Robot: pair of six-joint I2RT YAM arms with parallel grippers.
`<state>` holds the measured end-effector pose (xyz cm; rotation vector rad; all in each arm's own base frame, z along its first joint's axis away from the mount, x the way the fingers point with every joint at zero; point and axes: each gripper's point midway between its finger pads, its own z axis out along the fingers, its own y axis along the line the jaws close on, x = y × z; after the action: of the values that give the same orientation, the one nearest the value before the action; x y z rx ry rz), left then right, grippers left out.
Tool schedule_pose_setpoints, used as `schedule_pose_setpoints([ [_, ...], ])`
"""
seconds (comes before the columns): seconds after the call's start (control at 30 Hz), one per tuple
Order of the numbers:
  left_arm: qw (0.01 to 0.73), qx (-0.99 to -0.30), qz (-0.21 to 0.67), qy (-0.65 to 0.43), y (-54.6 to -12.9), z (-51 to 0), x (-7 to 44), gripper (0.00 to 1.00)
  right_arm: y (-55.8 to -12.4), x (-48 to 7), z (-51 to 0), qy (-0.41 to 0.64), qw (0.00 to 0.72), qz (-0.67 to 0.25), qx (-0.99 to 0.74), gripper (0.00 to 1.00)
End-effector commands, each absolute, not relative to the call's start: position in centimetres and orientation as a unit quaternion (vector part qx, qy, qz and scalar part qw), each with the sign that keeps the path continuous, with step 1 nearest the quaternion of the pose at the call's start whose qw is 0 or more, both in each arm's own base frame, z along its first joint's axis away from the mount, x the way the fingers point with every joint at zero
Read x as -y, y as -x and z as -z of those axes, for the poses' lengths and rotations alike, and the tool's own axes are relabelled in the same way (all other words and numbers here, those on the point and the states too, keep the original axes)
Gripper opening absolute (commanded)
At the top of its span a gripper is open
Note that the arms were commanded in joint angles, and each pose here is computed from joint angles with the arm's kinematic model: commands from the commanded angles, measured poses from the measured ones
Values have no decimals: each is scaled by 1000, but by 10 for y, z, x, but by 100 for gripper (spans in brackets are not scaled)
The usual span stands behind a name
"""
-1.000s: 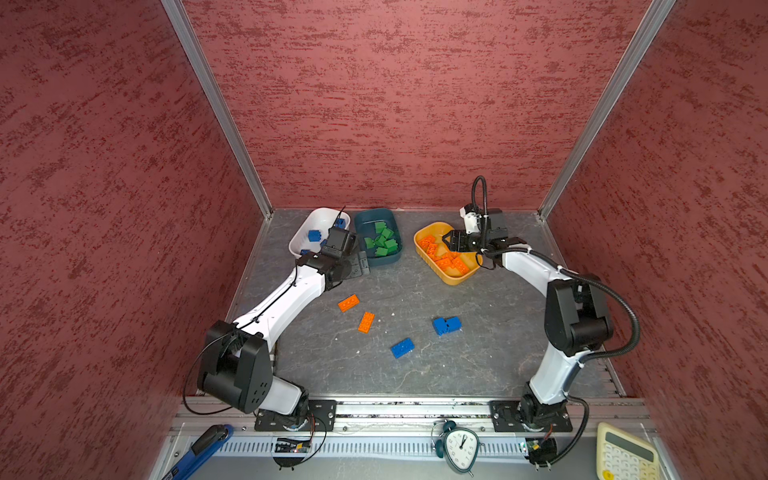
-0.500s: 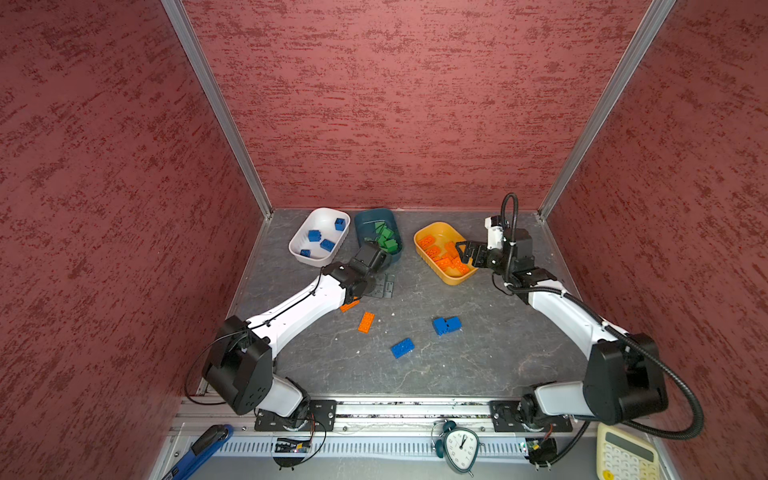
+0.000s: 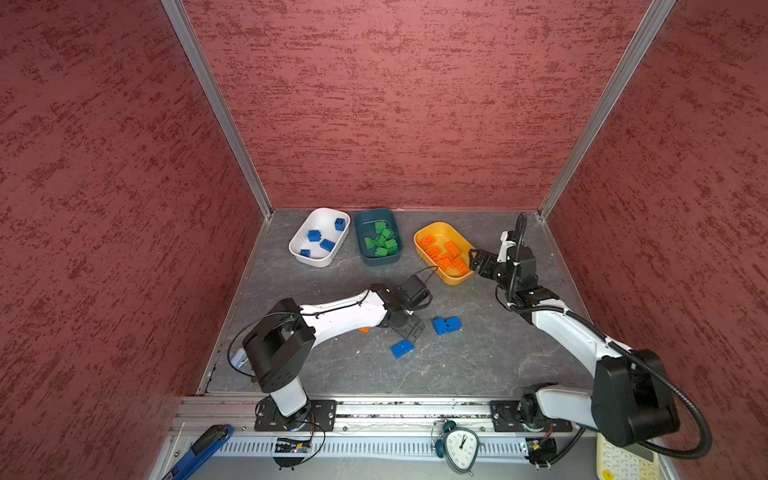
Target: Sort the legos into containers by color
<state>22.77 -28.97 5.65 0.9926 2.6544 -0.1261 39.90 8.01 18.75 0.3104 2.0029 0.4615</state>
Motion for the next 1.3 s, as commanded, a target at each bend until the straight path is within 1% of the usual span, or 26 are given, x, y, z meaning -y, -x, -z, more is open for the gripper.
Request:
schedule_pose_setpoints([
  [0.0,139,-911,53,-385,-217,-46,309,99,-403,-76,-221,-141,552,-206,-796,99],
  [0.17,96,-915,26,-390,-204,-27,296,88,-399,-72,-224,-138,557,-194,-796,99],
  [0.23,85,-915,27,-393,-196,-23,291,82,-398,-69,-224,-142,558,-188,-796,99],
  [0.33,66,-910,24,-408,-182,-16,288,68,-397,-67,-224,-147,560,-187,-794,99],
  [0.37,60,-910,18,-411,-180,-13,285,65,-397,-69,-224,-145,560,-190,-793,99],
  [0.43,46,-911,10,-411,-177,-6,280,56,-398,-71,-227,-140,563,-198,-790,99],
  [0.47,43,-911,9,-410,-176,-4,278,53,-398,-72,-228,-140,563,-201,-789,99],
  [0.57,46,-917,22,-396,-179,-4,278,42,-399,-71,-227,-144,564,-199,-788,99],
  [0.67,64,-925,32,-374,-188,-7,280,36,-401,-70,-225,-151,563,-199,-788,99],
  [0.73,84,-930,30,-356,-199,-10,280,32,-403,-90,-231,-105,557,-235,-790,99],
  [0.8,105,-935,29,-339,-212,-16,281,30,-403,-114,-237,-54,546,-281,-788,99],
  [0.87,126,-937,41,-322,-225,-24,285,29,-406,-126,-238,-33,534,-302,-789,99],
  [1.07,162,-948,89,-258,-256,-46,279,28,-413,-131,-245,-24,541,-305,-783,99],
  [1.17,198,-949,115,-215,-276,-69,270,28,-414,-127,-249,-33,550,-296,-780,99],
  [1.27,245,-947,143,-153,-305,-96,251,28,-415,-120,-250,-47,559,-283,-778,99],
])
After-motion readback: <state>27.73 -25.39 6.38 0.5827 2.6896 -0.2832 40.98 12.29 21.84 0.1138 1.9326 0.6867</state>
